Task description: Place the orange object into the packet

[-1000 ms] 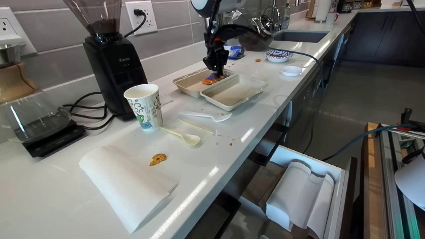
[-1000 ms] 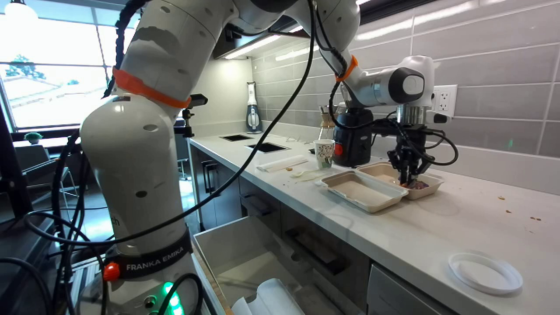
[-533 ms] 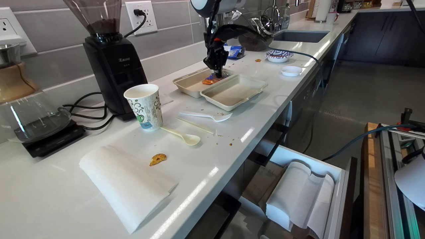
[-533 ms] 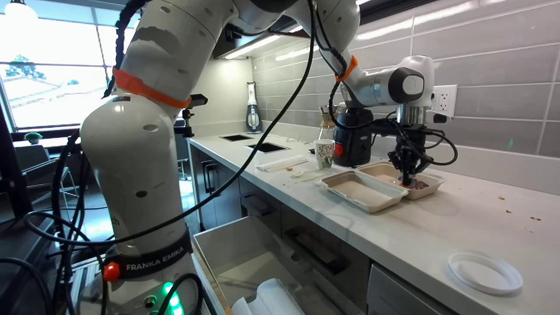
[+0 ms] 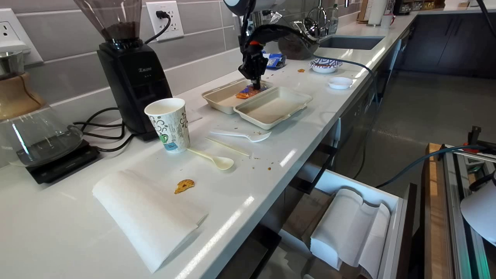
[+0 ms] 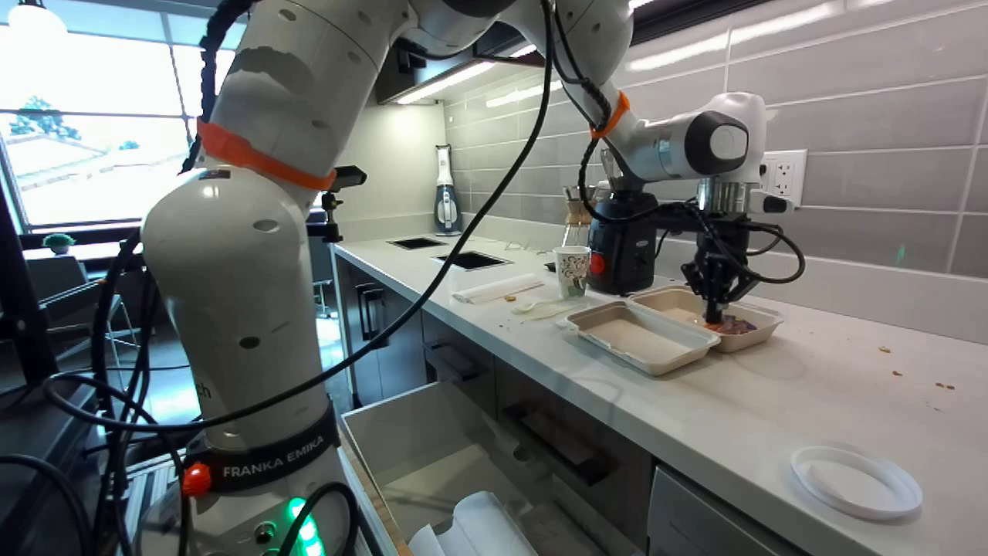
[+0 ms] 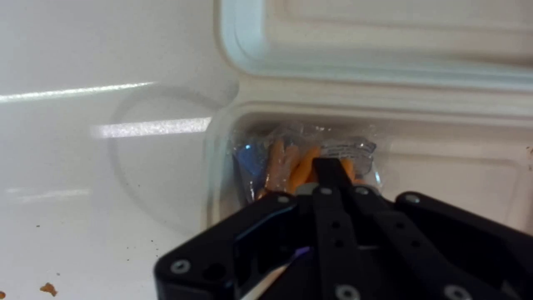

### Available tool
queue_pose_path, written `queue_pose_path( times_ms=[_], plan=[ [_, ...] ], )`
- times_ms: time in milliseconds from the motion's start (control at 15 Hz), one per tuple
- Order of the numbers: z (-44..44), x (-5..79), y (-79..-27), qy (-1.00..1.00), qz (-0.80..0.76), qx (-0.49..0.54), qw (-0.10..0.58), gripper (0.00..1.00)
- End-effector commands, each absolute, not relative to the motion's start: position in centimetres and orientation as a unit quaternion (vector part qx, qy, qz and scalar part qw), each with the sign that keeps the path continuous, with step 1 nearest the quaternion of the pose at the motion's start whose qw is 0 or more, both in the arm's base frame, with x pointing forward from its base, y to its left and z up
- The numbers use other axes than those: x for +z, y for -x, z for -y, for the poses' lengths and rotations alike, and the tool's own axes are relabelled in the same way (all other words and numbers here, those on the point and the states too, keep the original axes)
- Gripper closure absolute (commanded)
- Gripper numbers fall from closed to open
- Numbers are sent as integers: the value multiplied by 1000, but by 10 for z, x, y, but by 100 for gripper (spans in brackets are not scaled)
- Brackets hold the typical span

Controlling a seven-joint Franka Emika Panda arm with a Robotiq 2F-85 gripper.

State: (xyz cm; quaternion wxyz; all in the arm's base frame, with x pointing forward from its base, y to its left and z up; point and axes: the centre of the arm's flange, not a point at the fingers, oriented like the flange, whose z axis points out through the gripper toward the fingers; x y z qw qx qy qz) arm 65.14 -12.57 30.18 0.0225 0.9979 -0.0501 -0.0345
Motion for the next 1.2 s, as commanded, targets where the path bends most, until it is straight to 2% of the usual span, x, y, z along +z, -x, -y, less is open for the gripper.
queue_pose_path(
  times_ms=[0, 1000, 1067, 1133],
  plan=[
    [117, 323, -636, -996, 43, -71, 21, 100],
    [90, 389, -620, -996, 51, -49, 53, 100],
    [88, 394, -617, -996, 55, -43, 50, 74],
    [87, 398, -611, -997, 56, -36, 48, 72]
  ],
)
